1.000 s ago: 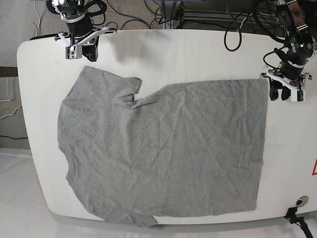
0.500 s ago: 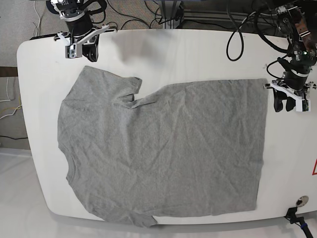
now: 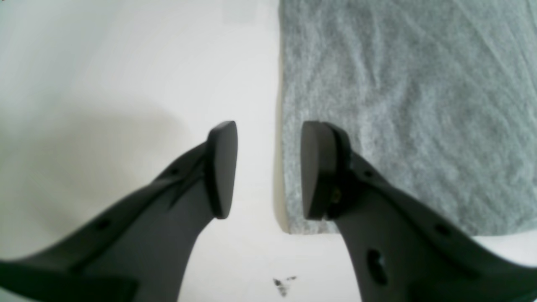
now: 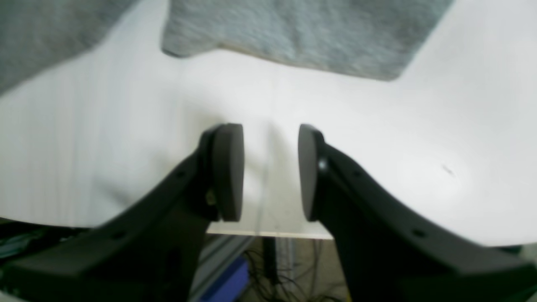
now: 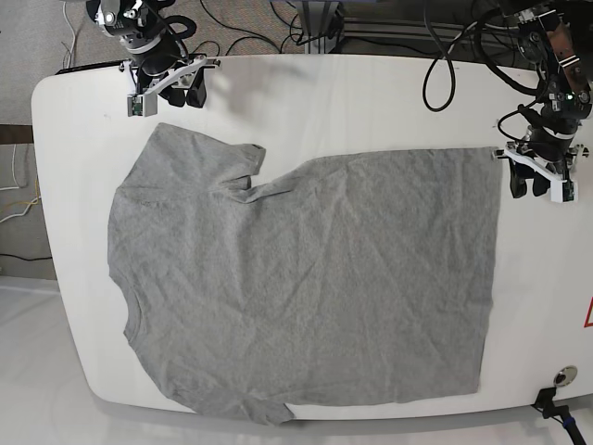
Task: Fold the T-shirt properly
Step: 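Move both grippers down toward the shirt's collar-side corners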
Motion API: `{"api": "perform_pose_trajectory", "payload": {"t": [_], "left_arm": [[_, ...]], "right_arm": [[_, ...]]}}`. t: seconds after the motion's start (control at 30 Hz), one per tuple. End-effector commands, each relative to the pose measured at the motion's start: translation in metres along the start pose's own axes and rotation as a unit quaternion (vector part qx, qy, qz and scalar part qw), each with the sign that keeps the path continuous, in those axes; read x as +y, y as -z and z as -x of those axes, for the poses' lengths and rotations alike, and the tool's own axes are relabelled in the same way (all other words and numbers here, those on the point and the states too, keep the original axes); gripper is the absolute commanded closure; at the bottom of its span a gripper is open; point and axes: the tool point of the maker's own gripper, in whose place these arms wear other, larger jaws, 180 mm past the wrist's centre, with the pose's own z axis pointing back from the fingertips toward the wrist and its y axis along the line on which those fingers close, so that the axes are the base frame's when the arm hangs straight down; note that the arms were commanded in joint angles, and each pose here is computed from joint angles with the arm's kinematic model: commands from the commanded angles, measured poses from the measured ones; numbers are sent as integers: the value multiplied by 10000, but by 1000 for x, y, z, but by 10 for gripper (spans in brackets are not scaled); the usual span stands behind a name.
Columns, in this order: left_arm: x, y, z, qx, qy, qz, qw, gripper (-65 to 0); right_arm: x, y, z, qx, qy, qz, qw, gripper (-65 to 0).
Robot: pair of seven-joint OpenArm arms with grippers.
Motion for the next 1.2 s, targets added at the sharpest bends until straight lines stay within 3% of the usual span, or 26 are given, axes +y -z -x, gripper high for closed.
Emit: {"api": "perform_pose_trajectory", "payload": {"t": [0.0,0.33,0.7,1.1,1.13,1.17], "left_arm": [[3,-3,-15,-236,74,-22,9997,-240],[25,-2,-8,-27,318,-324,9990,-241],[25,0,0,47,215,-329,9992,-240],[25,2,0,45,217,-313,9993,-241],[24,0,1,83,248,-305,9992,-235],[18,-1,37,532,39,-277,9982,-237]], "right_arm": [[0,2,1,-70,127,-96,9998,-197],[16,28,23,197,-27,-318,9993,-242],[29,28,27,270,-291,-420,9983,-283],[30,36,48,674,-585,-613,9941,-311],[29,34,34,359,-518,-595,9962,-308],[34,43,11,27,-458,-664,9967,-306]]}}
